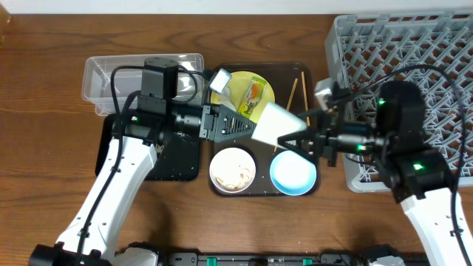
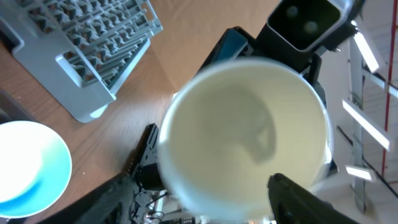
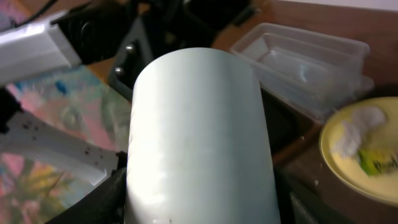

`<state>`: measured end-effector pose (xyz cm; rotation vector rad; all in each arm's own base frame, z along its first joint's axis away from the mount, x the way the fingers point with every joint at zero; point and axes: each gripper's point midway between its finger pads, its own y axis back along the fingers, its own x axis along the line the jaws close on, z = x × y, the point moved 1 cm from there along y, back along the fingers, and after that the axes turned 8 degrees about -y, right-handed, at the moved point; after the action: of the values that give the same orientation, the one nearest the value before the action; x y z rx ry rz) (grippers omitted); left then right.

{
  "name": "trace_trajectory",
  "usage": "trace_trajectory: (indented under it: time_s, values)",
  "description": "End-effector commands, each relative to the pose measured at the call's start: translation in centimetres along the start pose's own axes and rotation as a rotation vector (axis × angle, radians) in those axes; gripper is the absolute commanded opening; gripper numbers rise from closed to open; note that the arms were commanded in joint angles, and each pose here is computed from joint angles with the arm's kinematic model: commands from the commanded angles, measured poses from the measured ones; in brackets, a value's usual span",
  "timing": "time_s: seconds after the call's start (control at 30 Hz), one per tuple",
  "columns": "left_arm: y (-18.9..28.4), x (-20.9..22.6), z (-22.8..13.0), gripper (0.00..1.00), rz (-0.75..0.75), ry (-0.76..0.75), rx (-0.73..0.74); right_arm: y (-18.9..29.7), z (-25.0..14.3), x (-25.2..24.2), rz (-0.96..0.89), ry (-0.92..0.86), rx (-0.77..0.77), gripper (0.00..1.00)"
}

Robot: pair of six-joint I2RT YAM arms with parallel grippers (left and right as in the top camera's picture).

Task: Sort waste into correct bins and load items into the dishwasher rack
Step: 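Carry the cup to the grey rack and set it down with the right gripper, then grasp the pink bowl of rice with the left gripper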

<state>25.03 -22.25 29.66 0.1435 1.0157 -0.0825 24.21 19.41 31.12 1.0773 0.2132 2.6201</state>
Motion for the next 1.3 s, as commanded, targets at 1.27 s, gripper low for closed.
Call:
trace_trajectory:
  time_s: [1.27]
  values:
    - [-0.1,-1.2,0.0,0.77,-0.045,-0.038,0.015,17.5,-9.7,-22.2,-1.028,-1.285,-0.268,0.73]
